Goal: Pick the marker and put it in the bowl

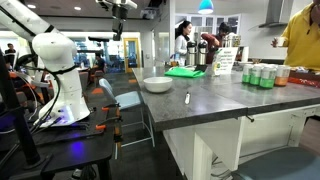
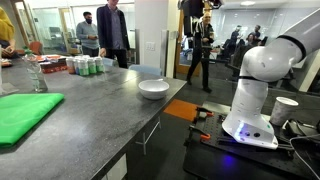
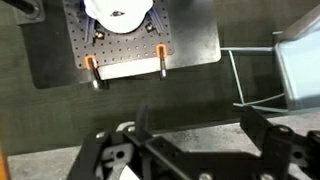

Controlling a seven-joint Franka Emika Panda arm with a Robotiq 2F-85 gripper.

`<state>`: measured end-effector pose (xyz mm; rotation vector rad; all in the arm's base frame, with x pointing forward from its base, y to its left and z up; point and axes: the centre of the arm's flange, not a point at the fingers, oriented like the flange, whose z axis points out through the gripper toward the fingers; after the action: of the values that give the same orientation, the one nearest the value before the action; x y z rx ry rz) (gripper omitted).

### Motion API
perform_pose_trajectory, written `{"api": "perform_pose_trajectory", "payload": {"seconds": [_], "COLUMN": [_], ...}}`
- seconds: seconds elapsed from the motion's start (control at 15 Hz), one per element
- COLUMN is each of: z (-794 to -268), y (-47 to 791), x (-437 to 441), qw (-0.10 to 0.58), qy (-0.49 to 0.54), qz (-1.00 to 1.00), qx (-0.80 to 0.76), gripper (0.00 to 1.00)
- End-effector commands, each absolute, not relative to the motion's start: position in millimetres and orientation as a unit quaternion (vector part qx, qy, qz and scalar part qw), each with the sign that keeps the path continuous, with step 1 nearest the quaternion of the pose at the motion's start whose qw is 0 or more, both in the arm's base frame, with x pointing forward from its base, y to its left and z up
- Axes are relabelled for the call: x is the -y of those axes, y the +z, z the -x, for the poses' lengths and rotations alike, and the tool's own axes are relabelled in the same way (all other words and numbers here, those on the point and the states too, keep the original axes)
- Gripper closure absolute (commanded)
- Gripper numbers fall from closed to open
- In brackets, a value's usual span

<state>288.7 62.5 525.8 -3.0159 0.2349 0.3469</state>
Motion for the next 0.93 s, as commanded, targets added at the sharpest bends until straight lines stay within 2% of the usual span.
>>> {"api": "perform_pose_trajectory", "payload": {"seconds": [0.0, 0.27, 0.87], "z": [-313.1, -349.2, -429.0], "y": [519.2, 500.5, 420.8], "x": [-45.7, -8.4, 86.2], "qw": [0.034, -0.013, -0.062], "qy": [0.072, 0.032, 0.057], "qz": [0.994, 0.999, 0.974], "qx": [-0.075, -0.031, 0.212], "gripper": [0.0, 0.0, 0.0]}}
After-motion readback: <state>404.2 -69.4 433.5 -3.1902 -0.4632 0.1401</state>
